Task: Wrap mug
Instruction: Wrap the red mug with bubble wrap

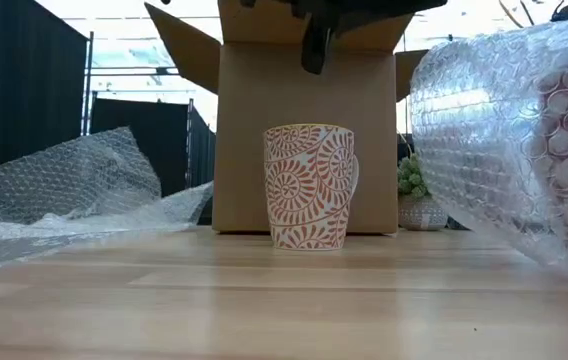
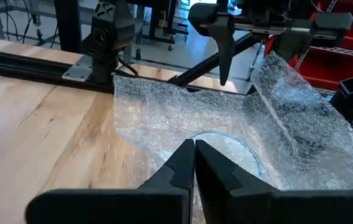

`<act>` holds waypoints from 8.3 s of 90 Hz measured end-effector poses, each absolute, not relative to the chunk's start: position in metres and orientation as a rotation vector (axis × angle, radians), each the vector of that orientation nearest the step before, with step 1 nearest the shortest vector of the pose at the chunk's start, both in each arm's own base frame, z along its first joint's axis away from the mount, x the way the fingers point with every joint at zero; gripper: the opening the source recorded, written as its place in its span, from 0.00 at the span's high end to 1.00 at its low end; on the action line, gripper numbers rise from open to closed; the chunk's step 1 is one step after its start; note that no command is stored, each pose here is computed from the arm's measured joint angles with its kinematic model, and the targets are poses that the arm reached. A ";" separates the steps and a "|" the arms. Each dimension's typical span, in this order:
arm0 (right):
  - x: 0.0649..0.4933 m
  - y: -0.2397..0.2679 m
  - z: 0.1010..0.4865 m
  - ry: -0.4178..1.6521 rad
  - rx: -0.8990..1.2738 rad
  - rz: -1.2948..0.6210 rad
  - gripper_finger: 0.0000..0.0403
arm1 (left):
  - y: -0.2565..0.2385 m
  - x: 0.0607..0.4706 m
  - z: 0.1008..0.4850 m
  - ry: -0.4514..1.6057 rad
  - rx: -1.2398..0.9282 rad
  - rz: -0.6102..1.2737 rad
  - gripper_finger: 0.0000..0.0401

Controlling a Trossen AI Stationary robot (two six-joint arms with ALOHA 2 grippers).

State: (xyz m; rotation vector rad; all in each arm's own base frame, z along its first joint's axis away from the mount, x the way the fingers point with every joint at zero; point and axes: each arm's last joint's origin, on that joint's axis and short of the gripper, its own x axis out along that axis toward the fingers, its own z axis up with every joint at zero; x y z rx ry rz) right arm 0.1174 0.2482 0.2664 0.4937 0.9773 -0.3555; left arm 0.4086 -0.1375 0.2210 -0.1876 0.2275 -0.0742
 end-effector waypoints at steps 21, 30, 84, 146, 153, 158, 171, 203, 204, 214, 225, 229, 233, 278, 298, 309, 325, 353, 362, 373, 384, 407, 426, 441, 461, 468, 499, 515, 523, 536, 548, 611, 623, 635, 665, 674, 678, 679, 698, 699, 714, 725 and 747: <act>0.118 0.247 0.266 0.982 0.477 -0.361 0.40 | -0.138 0.409 0.221 0.227 -0.182 -0.075 1.00; 0.122 0.246 0.266 0.981 0.475 -0.361 0.40 | -0.138 0.409 0.221 0.226 -0.159 -0.077 1.00; 0.129 0.246 0.279 1.105 0.457 -0.300 0.40 | -0.138 0.409 0.221 0.226 -0.163 -0.077 1.00; 0.095 0.245 0.297 1.120 0.632 -0.291 0.40 | -0.140 0.409 0.223 0.215 -0.181 -0.150 1.00; 0.092 0.239 0.306 1.172 0.724 -0.280 0.40 | -0.140 0.409 0.223 0.218 -0.185 -0.168 1.00; 0.089 0.233 0.315 1.174 0.791 -0.262 0.40 | -0.141 0.408 0.223 0.223 -0.201 -0.183 1.00; 0.101 0.208 0.321 0.928 0.703 -0.371 0.40 | -0.142 0.408 0.222 0.241 -0.210 -0.196 1.00; 0.194 0.195 0.274 1.026 0.429 -0.561 0.40 | -0.146 0.403 0.213 0.341 -0.231 -0.188 1.00; 0.196 0.196 0.272 1.039 0.428 -0.566 0.40 | -0.146 0.403 0.213 0.341 -0.231 -0.188 1.00; 0.206 0.199 0.256 1.135 0.409 -0.595 0.40 | -0.146 0.404 0.213 0.337 -0.232 -0.188 1.00; 0.212 0.206 0.241 1.185 0.404 -0.602 0.40 | -0.146 0.404 0.213 0.337 -0.232 -0.186 1.00; 0.214 0.209 0.237 1.195 0.404 -0.604 0.40 | -0.146 0.404 0.213 0.337 -0.232 -0.186 1.00; 0.216 0.211 0.233 1.195 0.409 -0.610 0.40 | -0.146 0.404 0.213 0.337 -0.231 -0.187 1.00; 0.230 0.222 0.200 1.156 0.375 -0.689 0.40 | -0.145 0.404 0.214 0.324 -0.233 -0.184 1.00; 0.232 0.224 0.199 1.142 0.387 -0.675 0.40 | -0.141 0.411 0.227 0.280 -0.248 -0.187 1.00; 0.232 0.224 0.199 1.144 0.383 -0.672 0.40 | -0.145 0.418 0.235 0.299 -0.217 -0.191 1.00; 0.232 0.224 0.199 1.141 0.385 -0.668 0.40 | -0.150 0.428 0.221 0.399 -0.173 -0.179 1.00; 0.232 0.226 0.199 1.141 0.374 -0.650 0.40 | -0.162 0.463 0.192 0.396 -0.095 -0.249 1.00; 0.232 0.226 0.199 1.143 0.371 -0.645 0.40 | -0.168 0.473 0.182 0.409 -0.073 -0.303 1.00; 0.233 0.226 0.199 1.141 0.368 -0.641 0.40 | -0.169 0.480 0.172 0.435 -0.067 -0.307 1.00; 0.232 0.225 0.202 1.143 0.376 -0.633 0.40 | -0.168 0.482 0.163 0.458 -0.092 -0.297 1.00; 0.219 0.222 0.231 1.116 0.430 -0.547 0.40 | -0.168 0.482 0.162 0.458 -0.095 -0.294 1.00; 0.203 0.209 0.266 1.056 0.483 -0.474 0.40 | -0.167 0.482 0.161 0.461 -0.097 -0.291 1.00; 0.209 0.202 0.271 0.914 0.477 -0.530 0.40 | -0.168 0.483 0.161 0.451 -0.099 -0.291 1.00; 0.230 0.216 0.226 1.096 0.392 -0.563 0.40 | -0.168 0.483 0.161 0.451 -0.100 -0.291 1.00; 0.232 0.220 0.213 1.149 0.382 -0.588 0.40 | -0.168 0.483 0.161 0.451 -0.100 -0.291 1.00; 0.239 0.226 0.185 1.195 0.360 -0.673 0.40 | -0.170 0.482 0.161 0.445 -0.095 -0.314 1.00; 0.237 0.226 0.193 1.188 0.385 -0.641 0.40 | -0.168 0.481 0.159 0.472 -0.093 -0.305 1.00; 0.233 0.223 0.205 1.174 0.408 -0.613 0.40 | -0.168 0.482 0.159 0.468 -0.095 -0.296 1.00; 0.222 0.216 0.234 1.148 0.439 -0.533 0.40 | -0.168 0.482 0.159 0.468 -0.095 -0.291 1.00; 0.212 0.206 0.259 1.120 0.500 -0.483 0.40 | -0.168 0.482 0.159 0.468 -0.094 -0.290 1.00; 0.237 0.230 0.183 1.203 0.361 -0.661 0.40 | -0.168 0.482 0.160 0.466 -0.090 -0.292 1.00; 0.233 0.226 0.197 1.153 0.372 -0.641 0.40 | -0.175 0.478 0.174 0.488 -0.054 -0.332 1.00; 0.231 0.226 0.203 1.119 0.378 -0.628 0.40 | -0.180 0.468 0.188 0.541 0.044 -0.304 1.00; 0.231 0.227 0.201 1.107 0.361 -0.628 0.40 | -0.169 0.475 0.191 0.563 0.068 -0.296 1.00; 0.231 0.227 0.202 1.108 0.354 -0.620 0.40 | -0.164 0.479 0.188 0.556 0.052 -0.300 1.00; 0.230 0.226 0.205 1.107 0.356 -0.612 0.40 | -0.164 0.479 0.187 0.559 0.053 -0.300 1.00; 0.230 0.226 0.206 1.105 0.358 -0.610 0.40 | -0.164 0.479 0.188 0.558 0.053 -0.300 1.00; 0.219 0.221 0.234 1.065 0.418 -0.549 0.40 | -0.166 0.479 0.188 0.548 0.052 -0.302 1.00; 0.218 0.220 0.236 1.064 0.422 -0.546 0.40 | -0.166 0.479 0.188 0.547 0.052 -0.302 1.00; 0.203 0.216 0.262 1.032 0.466 -0.467 0.40 | -0.166 0.479 0.188 0.545 0.052 -0.298 1.00; 0.189 0.218 0.273 1.027 0.477 -0.424 0.40 | -0.166 0.479 0.188 0.544 0.051 -0.297 1.00; 0.184 0.232 0.247 1.089 0.489 -0.492 0.40 | -0.166 0.479 0.188 0.542 0.050 -0.297 1.00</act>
